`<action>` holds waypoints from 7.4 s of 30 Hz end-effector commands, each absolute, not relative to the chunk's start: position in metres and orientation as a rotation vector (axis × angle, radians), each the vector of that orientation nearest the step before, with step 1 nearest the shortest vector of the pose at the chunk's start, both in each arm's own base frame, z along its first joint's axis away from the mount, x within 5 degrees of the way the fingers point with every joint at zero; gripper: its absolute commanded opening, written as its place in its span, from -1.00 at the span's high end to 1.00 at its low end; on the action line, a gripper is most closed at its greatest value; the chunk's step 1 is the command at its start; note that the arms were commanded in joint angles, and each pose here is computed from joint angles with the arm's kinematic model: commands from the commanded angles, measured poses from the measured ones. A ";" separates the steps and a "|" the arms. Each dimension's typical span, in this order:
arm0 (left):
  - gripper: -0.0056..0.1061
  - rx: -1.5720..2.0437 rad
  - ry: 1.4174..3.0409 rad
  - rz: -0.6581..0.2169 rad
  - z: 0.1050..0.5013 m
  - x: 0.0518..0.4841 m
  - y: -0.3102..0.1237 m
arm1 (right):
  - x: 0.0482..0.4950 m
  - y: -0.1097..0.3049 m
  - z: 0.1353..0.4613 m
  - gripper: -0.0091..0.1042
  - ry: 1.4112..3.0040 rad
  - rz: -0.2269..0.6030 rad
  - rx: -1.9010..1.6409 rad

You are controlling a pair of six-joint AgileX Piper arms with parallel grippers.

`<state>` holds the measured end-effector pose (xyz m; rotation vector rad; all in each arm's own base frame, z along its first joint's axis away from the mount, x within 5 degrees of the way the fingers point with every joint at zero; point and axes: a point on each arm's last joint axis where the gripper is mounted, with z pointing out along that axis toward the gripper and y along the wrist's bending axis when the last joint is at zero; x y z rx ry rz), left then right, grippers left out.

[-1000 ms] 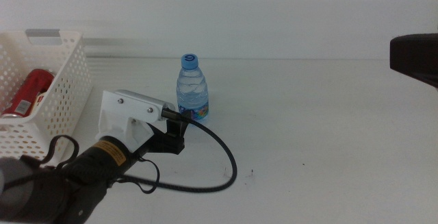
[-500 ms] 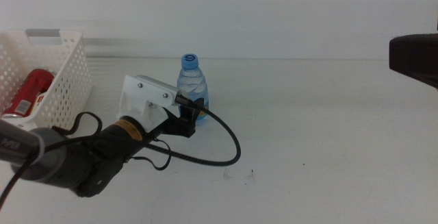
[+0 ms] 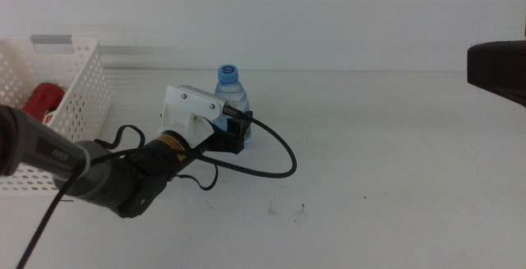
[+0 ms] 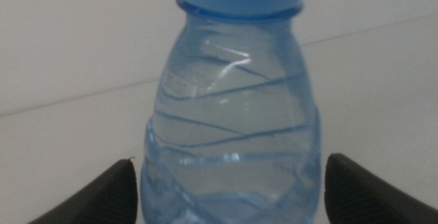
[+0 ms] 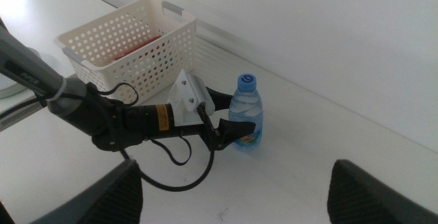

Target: Use arms to grab the bottles and put them into the dustbin to the left of the table.

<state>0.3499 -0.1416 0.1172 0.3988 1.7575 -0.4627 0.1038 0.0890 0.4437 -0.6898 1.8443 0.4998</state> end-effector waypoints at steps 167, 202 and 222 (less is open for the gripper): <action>-0.78 0.485 1.915 -0.232 0.427 0.222 -0.070 | 0.104 0.088 0.446 -0.72 1.836 0.496 -0.676; -0.78 0.303 1.526 -0.289 0.416 0.128 -0.047 | 0.123 0.096 0.392 -0.72 1.658 0.634 -0.451; -0.78 0.203 1.577 -0.059 0.217 0.053 -0.011 | 0.067 -0.003 0.235 -0.72 1.587 -0.060 0.014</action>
